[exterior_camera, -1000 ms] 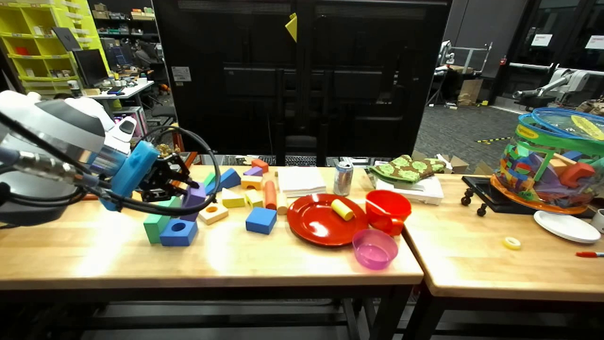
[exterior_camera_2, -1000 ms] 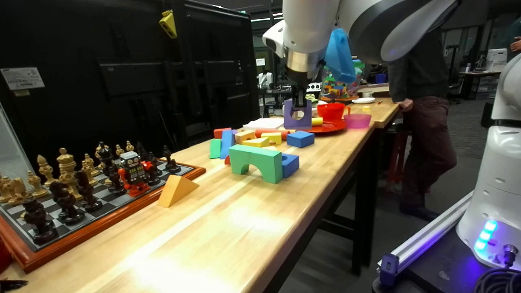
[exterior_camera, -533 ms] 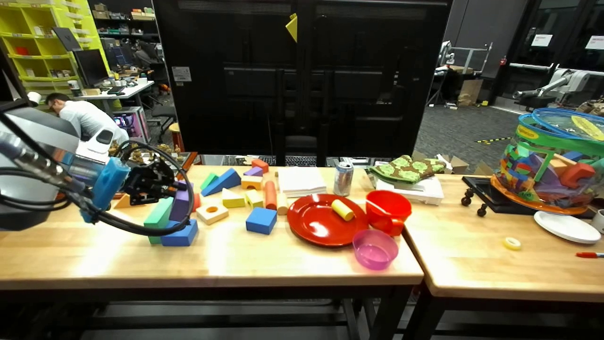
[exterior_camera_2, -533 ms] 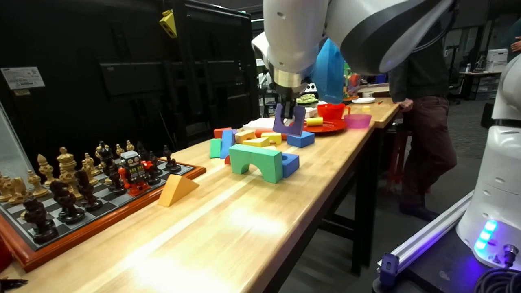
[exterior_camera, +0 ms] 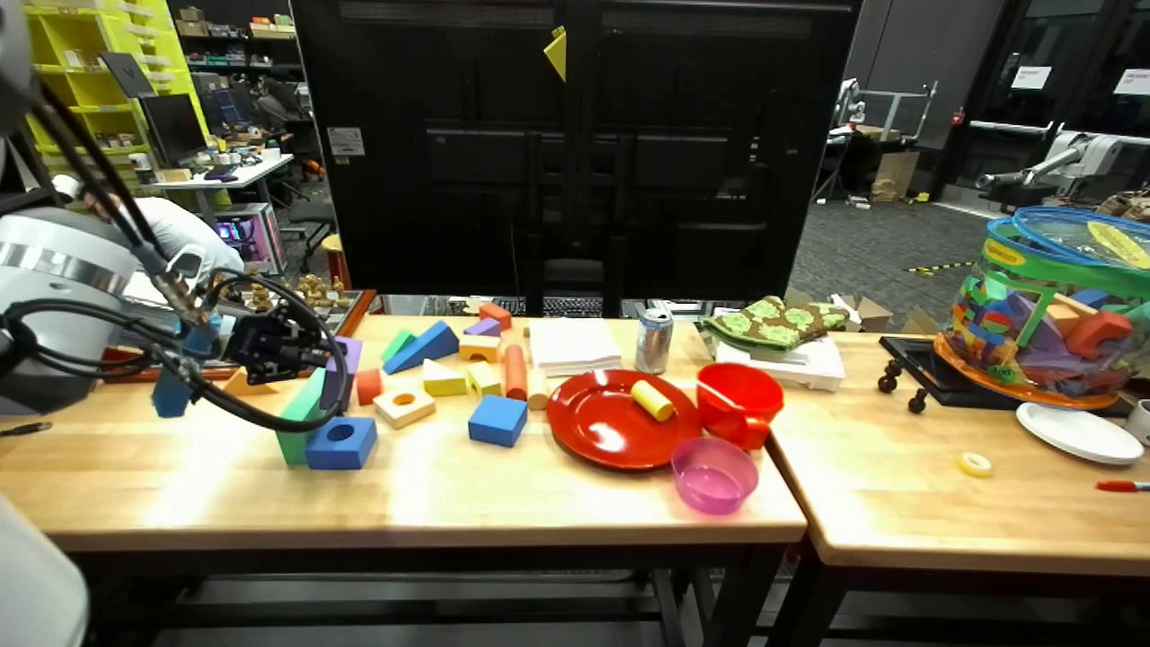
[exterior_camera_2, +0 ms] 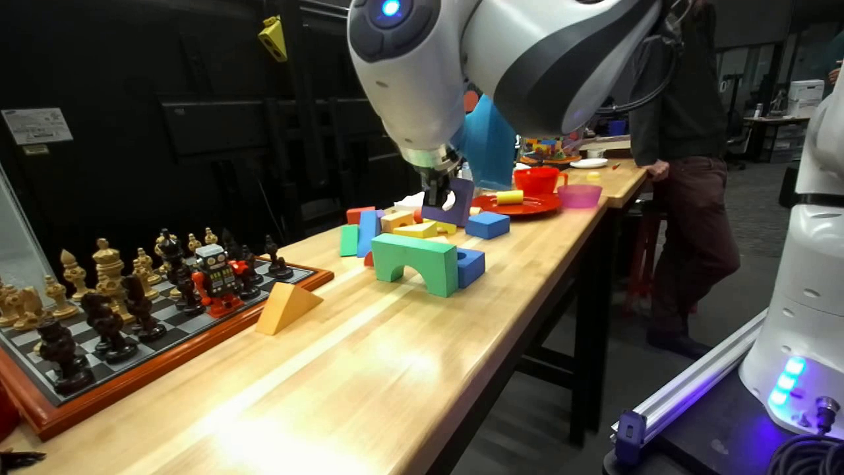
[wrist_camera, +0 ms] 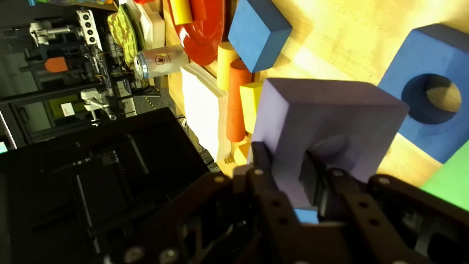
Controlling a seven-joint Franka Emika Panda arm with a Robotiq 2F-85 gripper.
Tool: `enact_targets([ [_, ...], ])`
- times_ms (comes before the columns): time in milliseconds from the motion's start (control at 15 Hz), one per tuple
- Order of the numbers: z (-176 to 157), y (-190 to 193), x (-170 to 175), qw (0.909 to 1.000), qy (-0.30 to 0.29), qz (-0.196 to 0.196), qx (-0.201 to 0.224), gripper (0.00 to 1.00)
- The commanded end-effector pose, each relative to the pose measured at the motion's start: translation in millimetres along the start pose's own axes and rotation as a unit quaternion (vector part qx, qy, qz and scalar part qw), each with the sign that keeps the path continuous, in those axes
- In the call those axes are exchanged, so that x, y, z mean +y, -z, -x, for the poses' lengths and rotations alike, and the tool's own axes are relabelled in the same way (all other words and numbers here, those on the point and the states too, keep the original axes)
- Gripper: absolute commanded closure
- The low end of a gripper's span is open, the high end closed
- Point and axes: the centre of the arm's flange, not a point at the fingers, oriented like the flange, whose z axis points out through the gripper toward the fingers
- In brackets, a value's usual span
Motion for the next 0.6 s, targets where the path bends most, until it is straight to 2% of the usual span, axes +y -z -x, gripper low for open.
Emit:
enact_targets([
  [0, -27, 3, -19, 0.9999, 0.000, 0.010, -0.007, 0.94],
  [533, -44, 15, -42, 0.9988, 0.011, 0.044, -0.020, 0.94],
])
